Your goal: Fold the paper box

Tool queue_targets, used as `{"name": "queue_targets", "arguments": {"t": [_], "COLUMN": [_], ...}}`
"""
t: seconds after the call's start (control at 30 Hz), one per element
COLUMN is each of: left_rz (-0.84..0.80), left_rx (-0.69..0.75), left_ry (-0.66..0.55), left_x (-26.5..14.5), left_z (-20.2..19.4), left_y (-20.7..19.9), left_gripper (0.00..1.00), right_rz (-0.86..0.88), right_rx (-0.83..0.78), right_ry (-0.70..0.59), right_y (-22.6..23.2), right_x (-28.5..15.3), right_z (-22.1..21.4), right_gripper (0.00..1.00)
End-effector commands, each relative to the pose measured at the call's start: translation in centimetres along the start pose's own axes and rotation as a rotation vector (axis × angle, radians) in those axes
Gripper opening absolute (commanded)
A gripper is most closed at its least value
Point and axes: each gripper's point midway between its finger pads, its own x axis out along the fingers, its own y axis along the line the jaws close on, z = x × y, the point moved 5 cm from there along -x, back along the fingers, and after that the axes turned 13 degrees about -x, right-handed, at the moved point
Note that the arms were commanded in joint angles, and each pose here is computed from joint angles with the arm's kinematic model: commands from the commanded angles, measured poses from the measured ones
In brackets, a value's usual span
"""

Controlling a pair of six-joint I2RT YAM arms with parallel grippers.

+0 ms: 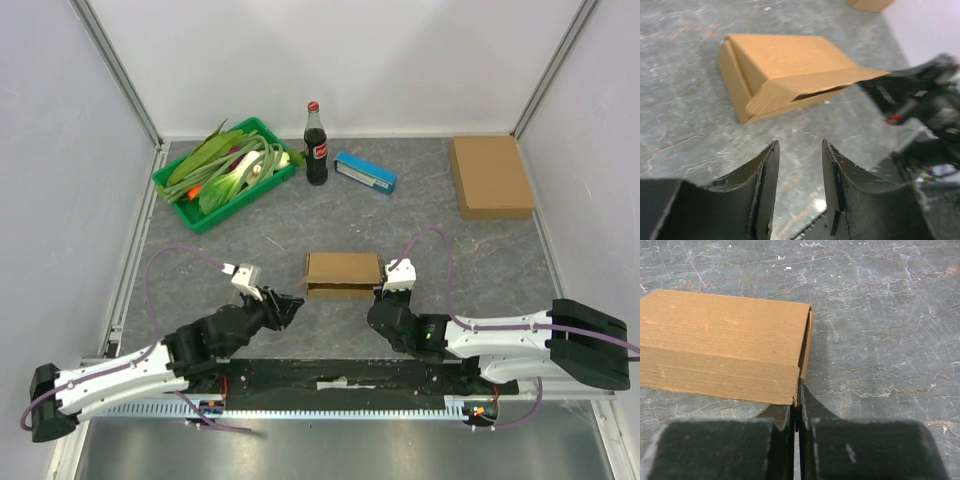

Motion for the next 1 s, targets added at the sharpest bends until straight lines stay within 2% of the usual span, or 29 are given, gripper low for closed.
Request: {"name": "queue_targets", "arguments": {"t": [0.0, 0.03, 0.07, 0.13, 0.17, 0.2, 0.23, 0.27, 0.3, 0.33, 0.4, 0.43, 0.47, 0.5, 0.53, 0.6, 0.63, 0.73, 0.8, 0.87, 0.9, 0.93, 0.97], "left_rz": [-0.16, -0.163, -0.208, -0.146, -0.181, -0.121, -0.144, -0.216, -0.27, -0.253, -0.289, -0.236, -0.221, -0.221, -0.17, -0.143, -0.118, -0.085, -0.069, -0.061, -0.051, -0.05, -0.052], "left_rx": [0.019, 0.052, 0.043, 0.135, 0.136, 0.188, 0.151, 0.106, 0.074, 0.03, 0.041, 0.041, 0.041, 0.042, 0.034, 0.023, 0.023, 0.028, 0.032, 0.034, 0.032, 0.029, 0.03], "left_ry": [0.117, 0.068, 0.006, 0.018, 0.001, 0.095, 0.194, 0.217, 0.258, 0.356, 0.381, 0.438, 0.471, 0.482, 0.503, 0.507, 0.503, 0.485, 0.494, 0.502, 0.506, 0.509, 0.509], "left_x": [-3.9, -4.0, -4.5, -2.4, -1.5, 1.6, 3.5, 5.1, 6.5, 8.5, 10.2, 11.4, 11.9, 12.4, 12.7, 12.9, 12.7, 12.4, 12.4, 12.5, 12.6, 12.6, 12.5], "left_z": [1.7, 3.2, 5.7, 6.5, 8.1, 6.4, 6.1, 6.7, 6.4, 4.4, 2.7, 0.9, -0.1, -0.7, -2.1, -2.8, -3.3, -3.7, -4.0, -4.2, -4.5, -4.6, -4.6], "left_y": [-3.1, -3.8, -6.2, -7.6, -10.3, -10.1, -10.1, -11.3, -11.3, -9.7, -8.8, -7.1, -6.2, -5.8, -3.9, -2.7, -1.8, -0.6, -0.1, 0.2, 0.4, 0.5, 0.5], "left_gripper": [0.47, 0.52, 0.58, 0.6, 0.58, 0.53, 0.45, 0.31, 0.26, 0.24, 0.22, 0.21, 0.2, 0.18, 0.17, 0.17, 0.16, 0.17, 0.18, 0.18, 0.18, 0.18, 0.18], "right_rz": [-0.027, -0.027, -0.022, -0.005, 0.004, 0.007, 0.008, 0.016, 0.022, 0.032, 0.033, 0.043, 0.05, 0.067, 0.08, 0.142, 0.159, 0.348, 0.434, 0.452, 0.548, 0.567, 0.563], "right_rx": [0.045, 0.04, 0.035, 0.024, 0.024, 0.024, 0.021, 0.019, 0.012, 0.006, -0.011, -0.023, -0.049, -0.061, -0.066, -0.101, -0.098, -0.086, -0.014, 0.036, 0.072, 0.083, 0.097], "right_ry": [-0.043, -0.041, -0.042, -0.036, -0.042, -0.041, -0.039, -0.038, -0.039, -0.034, -0.011, 0.007, 0.03, 0.044, 0.06, 0.117, 0.137, 0.201, 0.206, 0.203, 0.195, 0.197, 0.196], "right_y": [-0.6, -0.6, -0.6, -0.6, -0.4, -0.4, -0.4, -0.3, 0.0, 0.1, 0.2, 0.2, -0.1, -0.1, -0.3, -0.8, -1.1, -0.7, -0.6, -0.9, -0.1, 0.0, -0.1], "right_x": [-0.1, 0.0, -0.1, -0.1, -0.1, -0.1, -0.1, -0.1, -0.1, -0.2, -0.3, -0.4, -0.6, -0.9, -1.1, -2.3, -2.7, -5.1, -6.4, -6.0, -6.6, -6.4, -5.2], "right_z": [0.4, 0.3, 0.3, 0.0, 0.2, 0.1, 0.1, 0.2, 0.6, 0.7, 0.7, 0.6, 0.3, 0.2, 0.1, -0.2, -0.2, 0.5, 2.9, 4.9, 7.3, 8.1, 9.1], "right_gripper": [0.0, 0.0, 0.0, 0.03, 0.05, 0.05, 0.08, 0.09, 0.1, 0.17, 0.27, 0.37, 0.41, 0.45, 0.55, 0.62, 0.7, 0.77, 0.75, 0.72, 0.72, 0.73, 0.73]}}
